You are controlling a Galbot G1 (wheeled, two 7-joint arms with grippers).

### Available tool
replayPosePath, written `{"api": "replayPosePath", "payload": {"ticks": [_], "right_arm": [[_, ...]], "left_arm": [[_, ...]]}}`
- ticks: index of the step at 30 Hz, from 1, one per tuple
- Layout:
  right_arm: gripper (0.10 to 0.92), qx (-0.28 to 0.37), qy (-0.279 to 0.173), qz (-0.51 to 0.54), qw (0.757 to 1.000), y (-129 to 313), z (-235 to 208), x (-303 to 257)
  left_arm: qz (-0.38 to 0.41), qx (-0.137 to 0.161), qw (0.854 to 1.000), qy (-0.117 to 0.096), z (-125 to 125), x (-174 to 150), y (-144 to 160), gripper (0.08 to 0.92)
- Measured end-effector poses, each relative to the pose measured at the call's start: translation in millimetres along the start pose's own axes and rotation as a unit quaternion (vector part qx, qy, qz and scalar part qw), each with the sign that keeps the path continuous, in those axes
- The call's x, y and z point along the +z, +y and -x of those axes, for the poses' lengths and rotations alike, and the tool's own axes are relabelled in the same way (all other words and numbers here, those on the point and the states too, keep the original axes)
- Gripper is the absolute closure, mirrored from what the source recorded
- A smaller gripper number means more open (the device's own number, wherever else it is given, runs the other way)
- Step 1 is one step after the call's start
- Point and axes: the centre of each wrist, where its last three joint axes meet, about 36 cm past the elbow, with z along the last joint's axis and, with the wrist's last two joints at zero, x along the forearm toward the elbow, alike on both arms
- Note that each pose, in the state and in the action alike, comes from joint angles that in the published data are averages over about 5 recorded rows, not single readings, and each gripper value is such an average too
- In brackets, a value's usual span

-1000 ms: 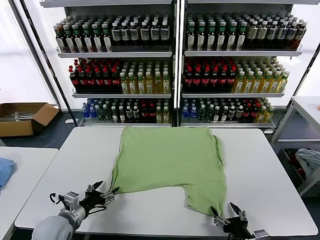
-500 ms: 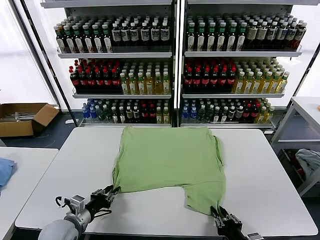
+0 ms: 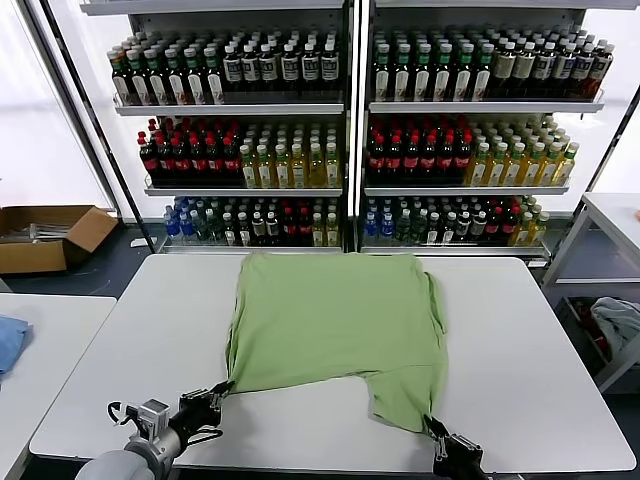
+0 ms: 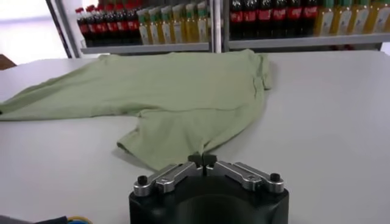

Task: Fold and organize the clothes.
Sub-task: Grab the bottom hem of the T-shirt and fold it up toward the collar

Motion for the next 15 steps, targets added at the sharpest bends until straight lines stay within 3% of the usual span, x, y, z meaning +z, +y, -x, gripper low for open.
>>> {"api": "replayPosePath", "payload": {"ticks": [10, 15], "right_arm": [[0.916, -0.021, -0.031, -0.018, 0.999, 0.7, -46.4, -1.9], [0.916, -0.028, -0.037, -0.021, 0.999, 4.4, -65.8, -5.9]], "left_arm": [[0.003, -0.011, 1.000, -0.018, -35.5, -1.9, -17.8, 0.898], [-0.006, -0.020, 1.000, -0.016, -59.9, 1.7, -29.6, 0.897]]}}
